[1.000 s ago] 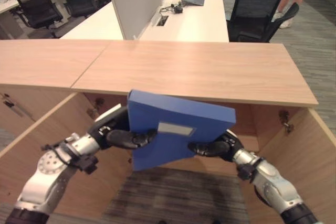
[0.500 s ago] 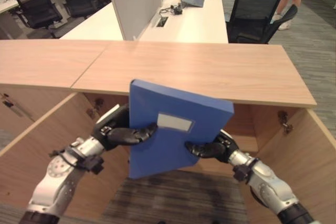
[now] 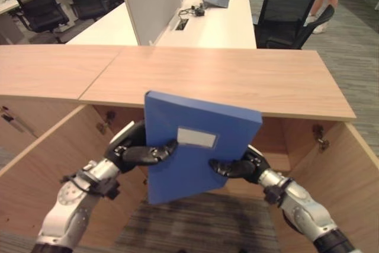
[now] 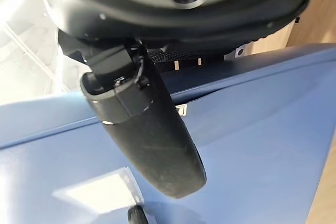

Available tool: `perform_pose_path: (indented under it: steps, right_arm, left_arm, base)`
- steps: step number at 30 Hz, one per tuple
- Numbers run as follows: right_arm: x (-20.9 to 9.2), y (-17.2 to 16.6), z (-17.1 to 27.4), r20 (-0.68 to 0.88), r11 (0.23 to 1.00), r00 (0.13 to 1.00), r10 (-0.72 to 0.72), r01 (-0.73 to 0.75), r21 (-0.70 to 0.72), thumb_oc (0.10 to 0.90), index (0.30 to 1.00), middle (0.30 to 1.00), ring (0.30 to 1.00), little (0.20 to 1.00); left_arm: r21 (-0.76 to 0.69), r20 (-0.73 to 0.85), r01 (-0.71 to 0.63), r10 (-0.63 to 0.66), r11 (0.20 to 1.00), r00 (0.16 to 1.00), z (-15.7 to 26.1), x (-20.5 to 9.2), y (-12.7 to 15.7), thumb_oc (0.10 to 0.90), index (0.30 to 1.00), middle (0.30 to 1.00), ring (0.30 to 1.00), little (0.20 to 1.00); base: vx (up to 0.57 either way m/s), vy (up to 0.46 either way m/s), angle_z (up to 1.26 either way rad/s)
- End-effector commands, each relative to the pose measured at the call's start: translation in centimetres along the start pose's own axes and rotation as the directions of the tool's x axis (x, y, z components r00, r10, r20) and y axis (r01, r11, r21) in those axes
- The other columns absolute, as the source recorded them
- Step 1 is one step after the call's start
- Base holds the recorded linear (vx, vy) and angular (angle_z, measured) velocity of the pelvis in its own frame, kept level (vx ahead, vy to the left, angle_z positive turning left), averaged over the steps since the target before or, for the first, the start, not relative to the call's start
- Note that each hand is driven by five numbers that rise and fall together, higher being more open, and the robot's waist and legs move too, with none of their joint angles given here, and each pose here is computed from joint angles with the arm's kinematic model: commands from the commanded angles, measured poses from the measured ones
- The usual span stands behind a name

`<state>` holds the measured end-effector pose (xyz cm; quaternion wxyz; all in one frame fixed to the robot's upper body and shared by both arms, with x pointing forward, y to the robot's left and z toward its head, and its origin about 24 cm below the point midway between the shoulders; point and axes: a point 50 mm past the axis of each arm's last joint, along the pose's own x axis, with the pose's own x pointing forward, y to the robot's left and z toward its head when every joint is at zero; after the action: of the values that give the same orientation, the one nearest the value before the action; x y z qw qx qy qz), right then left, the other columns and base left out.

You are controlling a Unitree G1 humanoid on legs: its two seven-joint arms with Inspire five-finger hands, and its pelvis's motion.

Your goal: Put the empty folder in the office cabinet

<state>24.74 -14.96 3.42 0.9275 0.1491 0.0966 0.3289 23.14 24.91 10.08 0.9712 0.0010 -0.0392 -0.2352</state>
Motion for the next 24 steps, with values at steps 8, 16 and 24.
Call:
perform_pose_path:
  steps: [8,16,24]
  right_arm:
    - [-0.8,-0.6,1.7,0.156,0.994,0.983,-0.097,0.103,-0.027,0.400,0.300,0.300,0.300,0.300]
    - [-3.0,-2.6,-2.3,0.056,0.951,0.953,-0.297,0.290,0.106,0.400,0.300,0.300,0.300,0.300]
    - [-3.5,-3.7,-5.4,0.007,0.851,0.892,-0.451,0.429,0.302,0.400,0.300,0.300,0.300,0.300]
  left_arm:
    - [0.333,-0.112,-0.407,0.464,0.851,0.879,-4.4,-3.3,4.3,0.800,0.900,0.900,0.900,0.900]
    - [0.282,-0.453,-0.438,0.521,0.854,0.724,-13.6,-6.3,1.7,0.800,0.900,0.900,0.900,0.900]
    - [0.205,-0.758,-0.332,0.364,0.921,0.542,-20.8,-9.1,-3.7,0.800,0.900,0.900,0.900,0.900]
  base:
    - [0.01,-0.034,-0.03]
    - [0.00,-0.047,0.01]
    - [0.01,-0.061,0.03]
